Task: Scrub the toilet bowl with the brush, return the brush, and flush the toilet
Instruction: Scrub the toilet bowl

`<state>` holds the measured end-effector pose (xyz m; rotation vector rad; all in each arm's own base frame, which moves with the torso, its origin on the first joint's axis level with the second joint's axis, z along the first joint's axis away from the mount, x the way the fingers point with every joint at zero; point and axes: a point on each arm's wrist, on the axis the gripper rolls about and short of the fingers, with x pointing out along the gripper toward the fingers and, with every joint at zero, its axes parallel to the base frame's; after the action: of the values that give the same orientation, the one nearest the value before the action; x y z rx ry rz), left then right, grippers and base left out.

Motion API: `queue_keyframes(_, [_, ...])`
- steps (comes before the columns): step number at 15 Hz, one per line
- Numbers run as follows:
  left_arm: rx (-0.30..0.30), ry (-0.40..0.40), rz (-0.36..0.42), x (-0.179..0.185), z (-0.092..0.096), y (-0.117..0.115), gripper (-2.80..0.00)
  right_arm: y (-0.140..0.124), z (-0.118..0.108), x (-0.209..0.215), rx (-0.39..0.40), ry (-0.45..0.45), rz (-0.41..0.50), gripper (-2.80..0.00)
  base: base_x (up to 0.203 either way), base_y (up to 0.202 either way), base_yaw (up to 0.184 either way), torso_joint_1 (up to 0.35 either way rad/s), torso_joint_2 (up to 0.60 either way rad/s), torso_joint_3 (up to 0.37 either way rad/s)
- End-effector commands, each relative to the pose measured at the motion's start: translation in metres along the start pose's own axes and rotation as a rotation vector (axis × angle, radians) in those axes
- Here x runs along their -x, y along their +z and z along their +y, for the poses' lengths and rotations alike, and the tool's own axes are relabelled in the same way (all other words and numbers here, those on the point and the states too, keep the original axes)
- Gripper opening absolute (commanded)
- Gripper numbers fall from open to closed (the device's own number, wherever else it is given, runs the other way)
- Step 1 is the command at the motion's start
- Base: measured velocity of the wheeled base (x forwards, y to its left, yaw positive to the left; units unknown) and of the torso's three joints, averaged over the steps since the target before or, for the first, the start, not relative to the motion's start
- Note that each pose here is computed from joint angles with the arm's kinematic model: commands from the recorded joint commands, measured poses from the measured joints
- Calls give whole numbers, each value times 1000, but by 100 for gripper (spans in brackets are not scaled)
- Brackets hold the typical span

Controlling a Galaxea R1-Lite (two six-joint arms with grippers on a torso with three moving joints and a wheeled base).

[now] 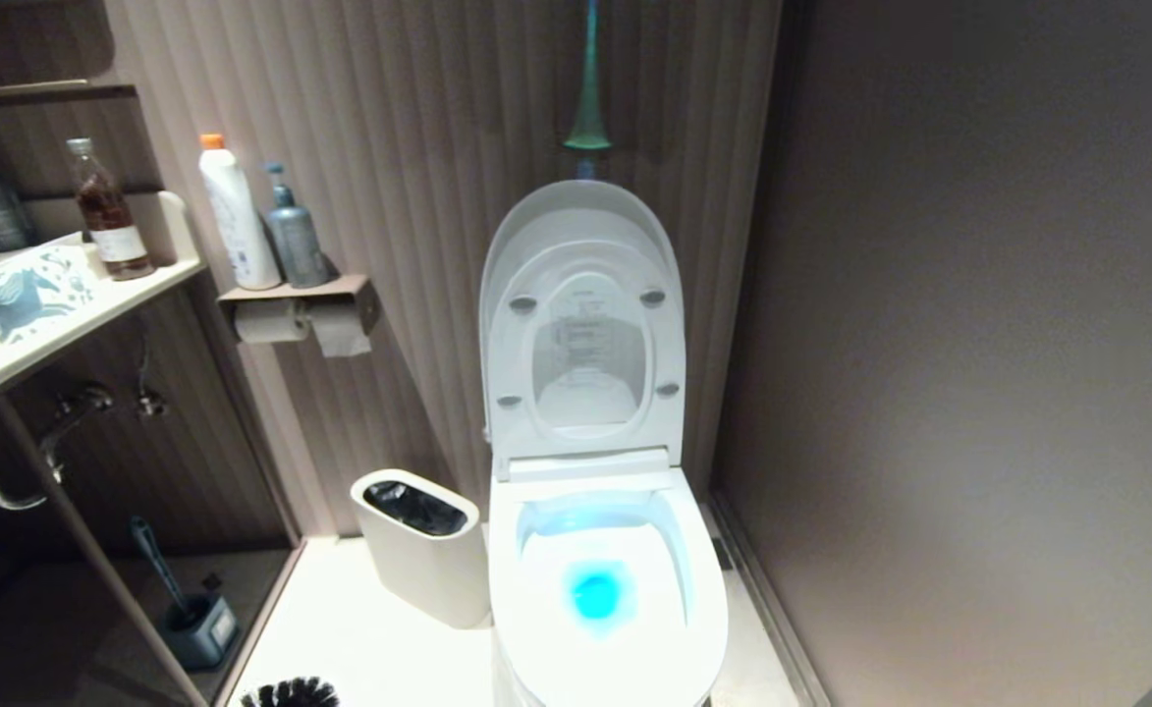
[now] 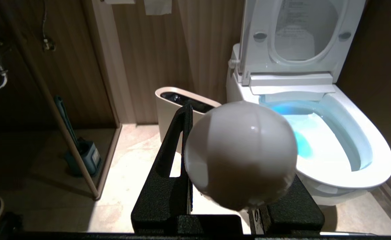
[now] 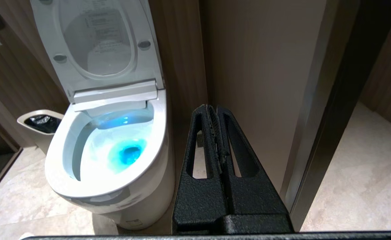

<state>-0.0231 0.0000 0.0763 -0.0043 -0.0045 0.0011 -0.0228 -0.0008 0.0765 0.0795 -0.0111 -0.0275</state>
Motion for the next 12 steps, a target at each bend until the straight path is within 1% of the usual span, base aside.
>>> queue_keyframes(1, [0,0,3,0,0,0,-280,0,0,0,0,0,-1,-280,0,0,0,2,7,-193])
queue_keyframes(12, [0,2,4,0,0,0,-280,0,0,0,0,0,-1,-280,0,0,0,4,3,-198])
